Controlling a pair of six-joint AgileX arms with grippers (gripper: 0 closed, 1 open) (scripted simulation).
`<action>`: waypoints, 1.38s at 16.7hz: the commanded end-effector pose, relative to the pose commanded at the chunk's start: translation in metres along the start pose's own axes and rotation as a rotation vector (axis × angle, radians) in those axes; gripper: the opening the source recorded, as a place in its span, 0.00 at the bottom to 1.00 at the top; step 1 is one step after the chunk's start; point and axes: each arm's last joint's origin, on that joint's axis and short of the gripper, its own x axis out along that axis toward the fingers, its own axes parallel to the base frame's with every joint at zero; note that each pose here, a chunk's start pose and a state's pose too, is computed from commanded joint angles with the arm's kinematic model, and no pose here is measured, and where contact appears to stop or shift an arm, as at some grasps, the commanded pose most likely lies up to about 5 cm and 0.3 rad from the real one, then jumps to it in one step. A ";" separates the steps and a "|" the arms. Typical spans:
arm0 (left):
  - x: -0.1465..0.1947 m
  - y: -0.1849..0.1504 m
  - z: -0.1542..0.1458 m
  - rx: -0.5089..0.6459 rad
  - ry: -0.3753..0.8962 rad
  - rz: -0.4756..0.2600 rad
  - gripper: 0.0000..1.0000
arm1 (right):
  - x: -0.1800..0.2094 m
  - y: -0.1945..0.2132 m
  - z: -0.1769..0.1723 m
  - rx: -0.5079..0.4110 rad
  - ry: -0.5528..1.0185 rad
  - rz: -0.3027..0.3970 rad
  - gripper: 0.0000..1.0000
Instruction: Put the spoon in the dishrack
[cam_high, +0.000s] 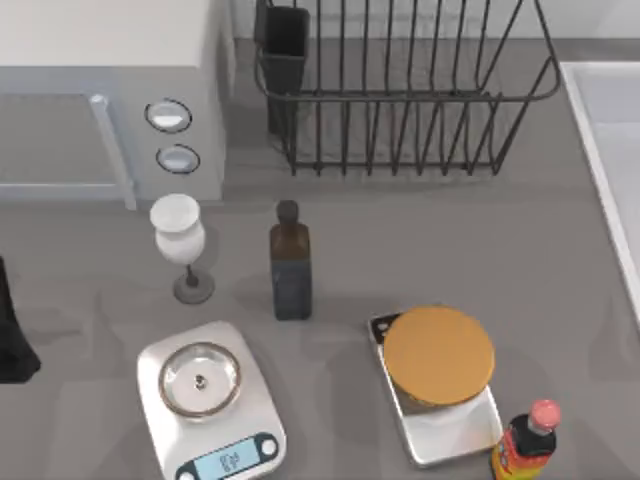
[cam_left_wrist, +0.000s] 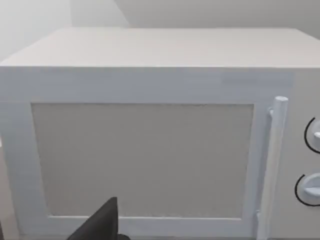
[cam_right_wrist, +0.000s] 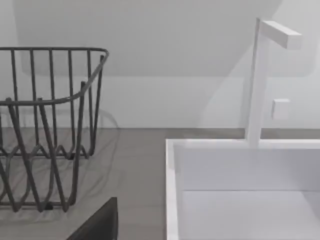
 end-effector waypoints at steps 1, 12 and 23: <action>0.000 0.000 0.000 0.000 0.000 0.000 1.00 | 0.000 0.000 0.000 0.000 0.000 0.000 1.00; 0.000 0.000 0.000 0.000 0.000 0.000 1.00 | 0.027 -0.035 0.041 -0.302 0.630 -0.136 1.00; 0.000 0.000 0.000 0.000 0.000 0.000 1.00 | 0.087 -0.135 0.037 -0.298 1.490 0.196 1.00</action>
